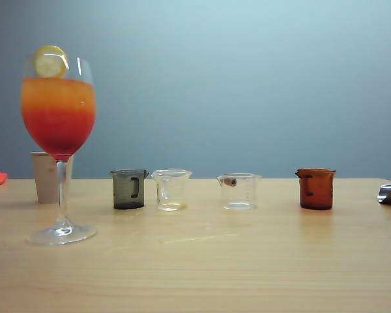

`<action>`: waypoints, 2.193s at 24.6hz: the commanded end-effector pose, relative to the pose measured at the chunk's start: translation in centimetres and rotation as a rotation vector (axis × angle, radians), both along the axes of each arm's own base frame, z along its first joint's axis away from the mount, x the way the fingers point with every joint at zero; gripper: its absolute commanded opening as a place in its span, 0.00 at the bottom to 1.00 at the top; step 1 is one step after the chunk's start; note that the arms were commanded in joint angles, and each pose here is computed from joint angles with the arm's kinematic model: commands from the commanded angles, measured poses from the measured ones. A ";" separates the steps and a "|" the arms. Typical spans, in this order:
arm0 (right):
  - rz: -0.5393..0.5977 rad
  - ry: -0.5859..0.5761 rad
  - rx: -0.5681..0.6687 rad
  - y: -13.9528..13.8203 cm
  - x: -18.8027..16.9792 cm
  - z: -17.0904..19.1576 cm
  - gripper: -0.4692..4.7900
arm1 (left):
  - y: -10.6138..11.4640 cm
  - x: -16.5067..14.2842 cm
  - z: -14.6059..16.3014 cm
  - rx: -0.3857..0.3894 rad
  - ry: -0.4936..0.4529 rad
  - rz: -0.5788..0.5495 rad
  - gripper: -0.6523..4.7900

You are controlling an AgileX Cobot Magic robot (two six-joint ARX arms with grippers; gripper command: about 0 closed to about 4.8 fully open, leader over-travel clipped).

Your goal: Pick up the lemon slice from the paper cup on the left and carefully insert it into the rim of the goblet.

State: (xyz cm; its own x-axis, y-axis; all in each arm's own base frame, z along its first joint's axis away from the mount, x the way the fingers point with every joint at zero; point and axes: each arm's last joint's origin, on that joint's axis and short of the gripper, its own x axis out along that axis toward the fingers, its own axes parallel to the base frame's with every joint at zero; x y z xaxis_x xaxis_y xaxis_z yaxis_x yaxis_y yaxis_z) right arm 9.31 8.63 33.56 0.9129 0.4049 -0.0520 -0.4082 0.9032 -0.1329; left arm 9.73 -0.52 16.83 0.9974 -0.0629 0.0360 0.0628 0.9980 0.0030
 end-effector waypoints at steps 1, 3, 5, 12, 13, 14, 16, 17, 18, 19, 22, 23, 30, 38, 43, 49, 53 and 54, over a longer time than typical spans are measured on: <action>-0.170 -0.027 0.026 -1.8 0.8 -0.9 0.09 | 0.0 0.0 0.2 -0.003 -0.011 0.002 0.11; -0.240 -0.048 0.043 -3.1 1.0 -1.9 0.09 | 0.0 0.0 0.2 -0.003 -0.009 0.004 0.11; -0.237 -0.063 0.053 -3.9 1.1 -3.1 0.09 | 0.0 0.0 0.2 -0.003 -0.011 0.001 0.11; -0.191 -0.103 0.061 -6.7 1.5 -9.9 0.09 | 0.0 0.0 0.2 -0.003 -0.011 -0.006 0.11; -0.214 -0.102 0.060 -6.9 1.4 -10.4 0.09 | 0.0 0.0 0.2 -0.003 -0.011 -0.006 0.11; -0.238 -0.104 0.059 -7.2 1.4 -11.2 0.09 | 0.0 0.0 0.2 -0.003 -0.010 -0.007 0.11; -0.340 -0.099 0.056 -7.8 1.2 -12.8 0.09 | 0.0 0.0 0.2 -0.003 -0.010 -0.007 0.11; -0.369 -0.109 0.058 -7.9 1.0 -13.5 0.09 | 0.0 0.0 0.2 -0.003 -0.011 -0.007 0.11; -0.389 -0.119 0.061 -8.0 0.8 -14.0 0.09 | 0.0 0.0 0.2 -0.003 -0.010 -0.007 0.11; -0.409 -0.131 0.063 -8.2 0.7 -14.3 0.09 | 0.0 0.0 0.2 -0.003 -0.010 -0.007 0.11; -0.446 -0.173 0.075 -8.4 0.2 -15.1 0.09 | 0.0 0.0 0.2 -0.003 -0.010 -0.007 0.11; -0.450 -0.186 0.081 -8.4 0.2 -15.2 0.09 | 0.0 0.0 0.2 -0.003 -0.010 -0.007 0.11; -0.450 -0.133 0.168 -8.5 0.4 -16.1 0.09 | 0.0 0.0 0.2 -0.003 -0.010 -0.007 0.11; -0.423 -0.124 0.159 -8.4 0.4 -16.2 0.09 | 0.0 0.0 0.2 -0.003 -0.010 -0.007 0.11; -0.390 -0.122 0.158 -8.3 0.4 -16.2 0.09 | 0.0 0.0 0.2 -0.003 -0.010 -0.007 0.11; -0.398 -0.122 0.159 -8.3 0.4 -16.2 0.09 | 0.0 0.0 0.2 -0.003 -0.010 -0.007 0.11; -0.398 -0.122 0.159 -8.3 0.4 -16.2 0.09 | 0.0 0.0 0.2 -0.003 -0.010 -0.007 0.11; -0.398 -0.121 0.159 -8.3 0.4 -16.2 0.09 | 0.0 0.0 0.2 -0.003 -0.010 -0.007 0.11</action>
State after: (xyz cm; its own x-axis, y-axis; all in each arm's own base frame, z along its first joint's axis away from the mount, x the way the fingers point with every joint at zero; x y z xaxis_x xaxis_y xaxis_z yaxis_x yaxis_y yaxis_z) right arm 9.70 0.31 17.36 0.9956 0.0159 0.0920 -0.0153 0.9999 -0.0065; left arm 9.72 -0.52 16.79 0.9973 -0.0671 0.0303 0.0670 0.9977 0.0031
